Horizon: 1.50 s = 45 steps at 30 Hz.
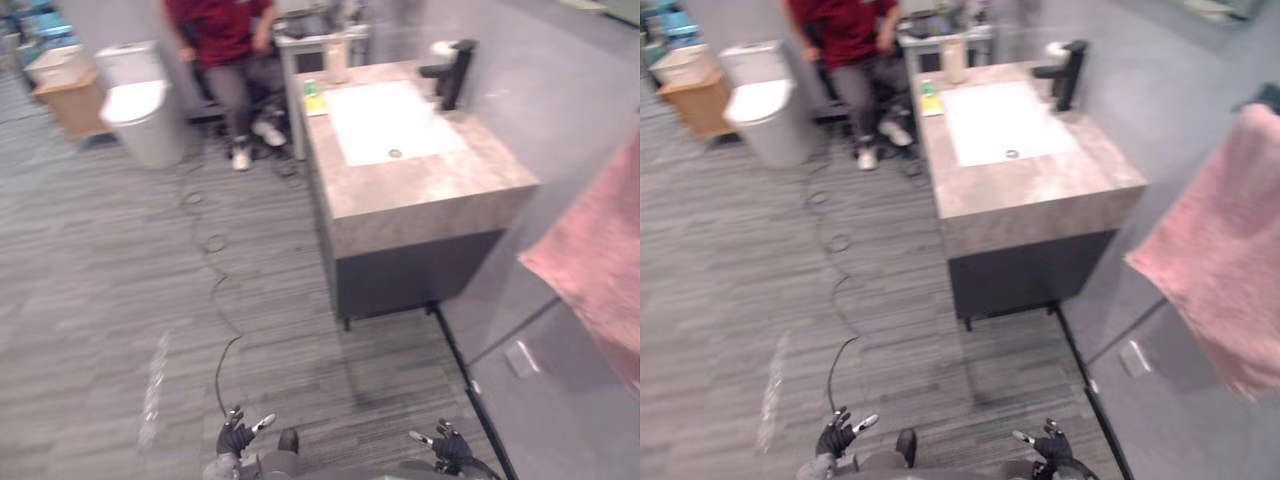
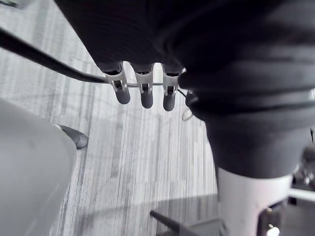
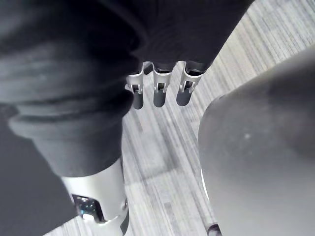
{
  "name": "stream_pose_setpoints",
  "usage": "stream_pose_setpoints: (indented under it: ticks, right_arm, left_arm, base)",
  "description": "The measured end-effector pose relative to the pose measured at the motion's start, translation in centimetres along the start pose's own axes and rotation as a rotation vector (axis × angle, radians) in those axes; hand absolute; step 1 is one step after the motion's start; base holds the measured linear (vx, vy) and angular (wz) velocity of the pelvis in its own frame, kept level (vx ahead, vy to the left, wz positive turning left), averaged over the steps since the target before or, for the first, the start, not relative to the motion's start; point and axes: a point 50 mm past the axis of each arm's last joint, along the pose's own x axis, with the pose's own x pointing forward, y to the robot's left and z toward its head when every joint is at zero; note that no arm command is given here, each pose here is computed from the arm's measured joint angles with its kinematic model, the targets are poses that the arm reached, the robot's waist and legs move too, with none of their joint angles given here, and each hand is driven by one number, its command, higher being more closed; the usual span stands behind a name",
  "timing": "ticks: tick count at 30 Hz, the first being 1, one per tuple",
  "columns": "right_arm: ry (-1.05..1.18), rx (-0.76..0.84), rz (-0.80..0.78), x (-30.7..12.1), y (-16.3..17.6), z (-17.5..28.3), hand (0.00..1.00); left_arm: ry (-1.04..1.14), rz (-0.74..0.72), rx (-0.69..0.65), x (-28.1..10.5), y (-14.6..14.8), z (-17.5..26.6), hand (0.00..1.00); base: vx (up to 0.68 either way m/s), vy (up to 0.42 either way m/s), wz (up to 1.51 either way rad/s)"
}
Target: Organize washtable
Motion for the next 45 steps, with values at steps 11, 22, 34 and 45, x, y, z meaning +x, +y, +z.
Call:
stream_pose_setpoints:
  ticks: [11, 22, 34, 45]
  right_arm:
    - [0.02, 0.025, 0.015, 0.5, 1.7, 0.3, 0.0]
    - [0.087, 0.008, 0.021, 0.7, 1.1, -0.5, 0.0]
    - [0.021, 0.116, 0.016, 0.0, 1.8, -0.5, 0.0]
    - [0.058, 0.162, -0.016, -0.1, 1.3, -1.3, 0.0]
  left_arm:
    - [0.036, 0.14, -0.079, 0.0, 3.1, -0.6, 0.0]
    - [0.091, 0.104, 0.069, -0.1, 4.2, -1.3, 0.0]
    - [0.066, 0.126, 0.081, -0.3, 4.5, -1.2, 0.0]
    - [0.079, 0.121, 0.011, -0.4, 3.1, -1.7, 0.0]
  base:
    - [0.0, 0.087, 0.82]
    - [-0.08, 0.088, 0.47]
    - [-0.02, 0.064, 0.31]
    - [0.04, 0.03, 0.15]
